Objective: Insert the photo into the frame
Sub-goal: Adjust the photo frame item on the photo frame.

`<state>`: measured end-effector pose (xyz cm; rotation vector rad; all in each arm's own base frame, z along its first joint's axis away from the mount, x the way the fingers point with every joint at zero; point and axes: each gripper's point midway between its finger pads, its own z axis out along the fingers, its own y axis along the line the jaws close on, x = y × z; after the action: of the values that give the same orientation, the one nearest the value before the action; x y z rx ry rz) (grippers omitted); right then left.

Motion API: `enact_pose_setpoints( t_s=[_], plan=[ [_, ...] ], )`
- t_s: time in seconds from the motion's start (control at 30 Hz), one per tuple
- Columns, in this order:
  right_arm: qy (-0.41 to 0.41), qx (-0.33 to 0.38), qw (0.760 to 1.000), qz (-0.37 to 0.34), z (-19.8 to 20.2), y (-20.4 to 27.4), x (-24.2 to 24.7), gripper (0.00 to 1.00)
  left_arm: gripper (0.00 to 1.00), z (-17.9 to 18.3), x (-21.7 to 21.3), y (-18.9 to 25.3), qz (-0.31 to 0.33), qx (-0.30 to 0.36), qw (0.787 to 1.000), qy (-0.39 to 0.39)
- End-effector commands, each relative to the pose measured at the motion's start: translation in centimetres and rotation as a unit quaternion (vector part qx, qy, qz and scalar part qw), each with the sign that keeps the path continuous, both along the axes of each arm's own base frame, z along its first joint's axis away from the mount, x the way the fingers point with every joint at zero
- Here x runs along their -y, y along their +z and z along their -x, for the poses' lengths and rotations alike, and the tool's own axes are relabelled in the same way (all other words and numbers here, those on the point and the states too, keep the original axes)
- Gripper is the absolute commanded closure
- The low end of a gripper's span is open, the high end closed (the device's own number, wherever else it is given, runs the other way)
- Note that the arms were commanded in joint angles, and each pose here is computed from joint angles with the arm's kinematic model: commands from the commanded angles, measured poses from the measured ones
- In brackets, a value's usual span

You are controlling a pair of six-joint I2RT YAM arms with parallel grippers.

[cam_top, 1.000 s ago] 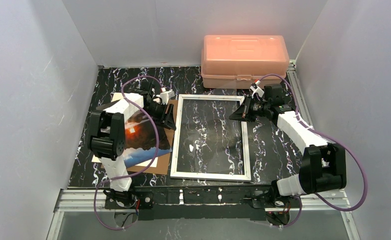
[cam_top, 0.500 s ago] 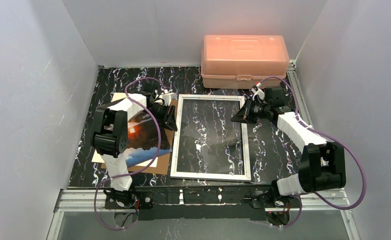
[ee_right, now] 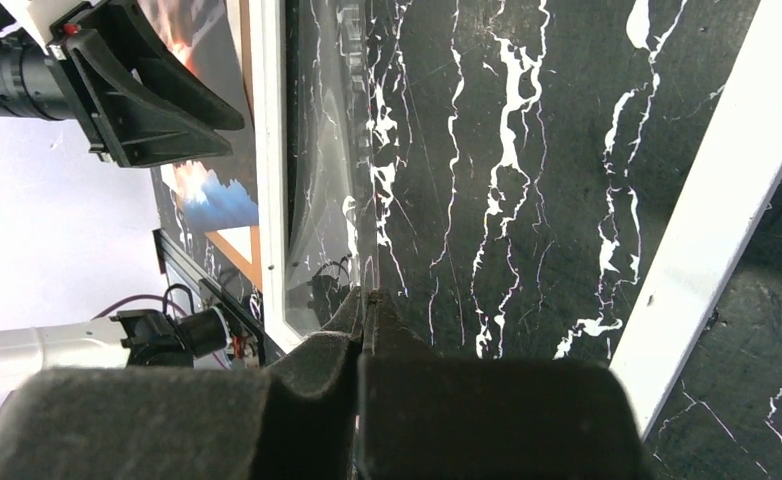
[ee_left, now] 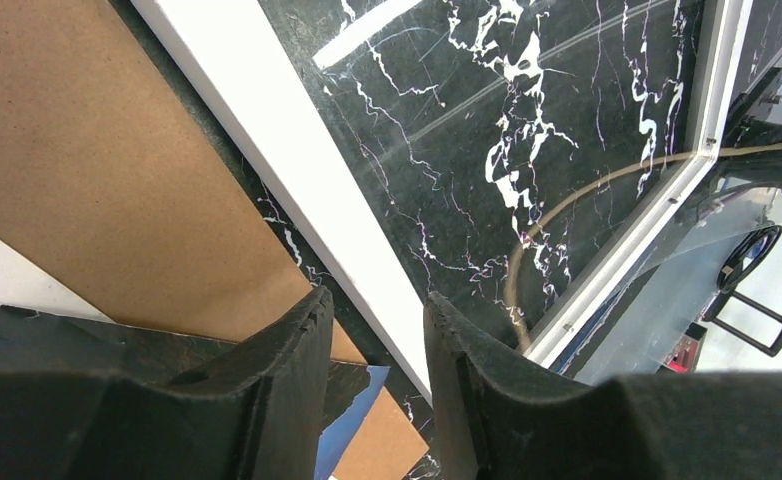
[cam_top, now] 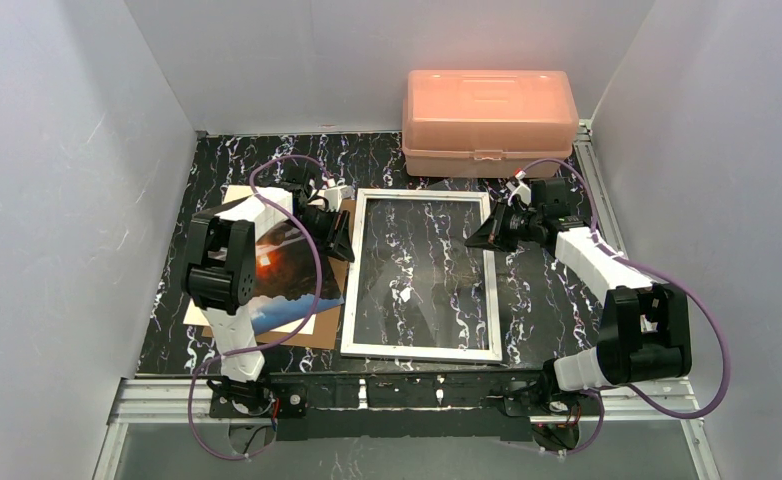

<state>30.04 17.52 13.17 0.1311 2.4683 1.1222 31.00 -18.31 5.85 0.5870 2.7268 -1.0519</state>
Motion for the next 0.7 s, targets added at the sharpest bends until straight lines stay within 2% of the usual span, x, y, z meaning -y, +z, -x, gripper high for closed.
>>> enact_pose_setpoints(
  t_s=[0.0,0.2,0.47,0.67],
  plan=[
    [0.006,0.038,0.999,-0.028,-0.6,1.8,-0.5,0.99,0.65,-0.1,0.2,-0.3,0.002,-0.005,1.0,-0.004],
    [0.018,0.094,0.991,-0.098,-0.3,5.4,-1.8,0.99,0.72,-0.1,0.2,-1.2,-0.004,-0.012,1.0,-0.004],
    [0.037,0.131,0.985,-0.11,0.5,6.8,-2.0,0.99,0.79,0.0,-0.2,-2.3,-0.017,-0.022,1.0,-0.003],
    [0.035,0.121,0.984,-0.124,0.5,6.4,-2.4,0.99,0.81,0.0,-0.1,-2.2,-0.015,-0.02,1.0,-0.006]
  ],
)
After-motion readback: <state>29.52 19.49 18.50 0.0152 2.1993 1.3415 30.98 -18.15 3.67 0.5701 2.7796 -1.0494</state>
